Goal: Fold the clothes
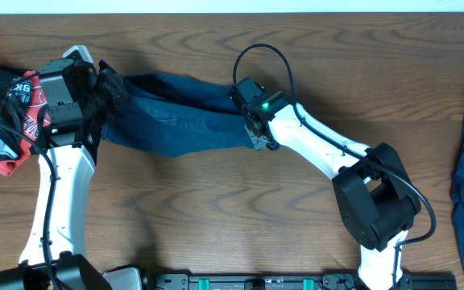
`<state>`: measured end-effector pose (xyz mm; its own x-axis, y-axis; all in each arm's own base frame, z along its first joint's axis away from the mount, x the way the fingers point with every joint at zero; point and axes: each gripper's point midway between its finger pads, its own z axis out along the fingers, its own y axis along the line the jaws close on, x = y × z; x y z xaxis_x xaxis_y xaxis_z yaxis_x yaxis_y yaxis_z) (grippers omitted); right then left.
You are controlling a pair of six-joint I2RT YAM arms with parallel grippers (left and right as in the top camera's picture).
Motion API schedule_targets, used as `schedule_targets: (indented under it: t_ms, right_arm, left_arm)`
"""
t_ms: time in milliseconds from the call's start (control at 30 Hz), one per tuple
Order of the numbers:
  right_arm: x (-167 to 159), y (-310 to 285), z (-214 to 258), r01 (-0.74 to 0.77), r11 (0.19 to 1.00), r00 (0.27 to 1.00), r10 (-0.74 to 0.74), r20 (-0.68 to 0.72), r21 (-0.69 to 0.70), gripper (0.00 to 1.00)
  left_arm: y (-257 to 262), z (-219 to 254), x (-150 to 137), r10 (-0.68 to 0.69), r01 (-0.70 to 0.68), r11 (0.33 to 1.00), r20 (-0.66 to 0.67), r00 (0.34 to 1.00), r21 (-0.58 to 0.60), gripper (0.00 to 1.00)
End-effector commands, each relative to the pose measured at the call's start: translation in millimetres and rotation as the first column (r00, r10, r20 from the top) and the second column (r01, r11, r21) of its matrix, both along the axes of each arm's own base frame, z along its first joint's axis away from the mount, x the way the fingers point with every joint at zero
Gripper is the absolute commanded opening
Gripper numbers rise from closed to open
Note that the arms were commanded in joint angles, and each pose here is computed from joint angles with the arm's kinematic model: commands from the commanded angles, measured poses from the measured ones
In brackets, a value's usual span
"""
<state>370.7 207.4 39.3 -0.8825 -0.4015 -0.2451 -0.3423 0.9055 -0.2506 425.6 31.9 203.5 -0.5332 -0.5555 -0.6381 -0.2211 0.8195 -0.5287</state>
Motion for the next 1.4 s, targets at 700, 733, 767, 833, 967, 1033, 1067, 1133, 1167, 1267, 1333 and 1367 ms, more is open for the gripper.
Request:
schedule_targets:
  t_ms: [700,733,767,833,967,1033,1067,1133,1167,1267,1333,1367]
  right_arm:
    - [63,-79,259,0.173,0.973,0.88,-0.221,0.421,0.151,0.01]
    - [63,-83,267,0.175,0.973,0.873,-0.225,0.432,0.153,0.01]
    - [62,-86,277,0.18,0.971,0.863,-0.233,0.449,0.16,0.01]
    - [61,-96,296,0.2,0.966,0.833,-0.255,0.491,0.162,0.01]
    - [51,-112,338,0.22,0.96,0.768,-0.279,0.577,0.171,0.01]
    - [44,-116,358,0.208,0.959,0.744,-0.283,0.605,0.192,0.01]
    - [39,-118,367,0.201,0.959,0.734,-0.282,0.618,0.199,0.01]
    - [28,-126,387,0.204,0.955,0.7,-0.297,0.649,0.217,0.01]
    - [21,-131,398,0.207,0.952,0.68,-0.306,0.666,0.226,0.01]
    - [-1,-146,427,0.216,0.943,0.622,-0.334,0.709,0.254,0.01]
    - [-18,-157,445,0.217,0.937,0.582,-0.349,0.734,0.274,0.01]
    - [-28,-162,455,0.212,0.936,0.563,-0.353,0.747,0.282,0.01]
  left_arm:
    - [-71,99,-30,-0.173,0.163,0.985,0.241,0.955,0.059,0.06]
    - [-74,107,-34,-0.18,0.169,0.984,0.26,0.949,0.063,0.06]
    - [-77,115,-39,-0.187,0.175,0.982,0.282,0.941,0.067,0.06]
    - [-81,132,-49,-0.196,0.181,0.981,0.325,0.925,0.076,0.06]
    - [-86,164,-73,-0.209,0.187,0.978,0.41,0.888,0.093,0.06]
    - [-88,180,-85,-0.215,0.189,0.977,0.452,0.865,0.102,0.06]
    - [-89,189,-93,-0.218,0.189,0.976,0.478,0.851,0.107,0.06]
    - [-89,206,-107,-0.219,0.186,0.976,0.525,0.823,0.117,0.06]
    - [-89,215,-116,-0.218,0.181,0.976,0.549,0.807,0.122,0.06]
    - [-89,239,-142,-0.217,0.17,0.976,0.616,0.757,0.135,0.06]
    - [-88,255,-158,-0.216,0.162,0.976,0.662,0.718,0.144,0.06]
    - [-88,264,-168,-0.216,0.156,0.976,0.689,0.692,0.149,0.06]
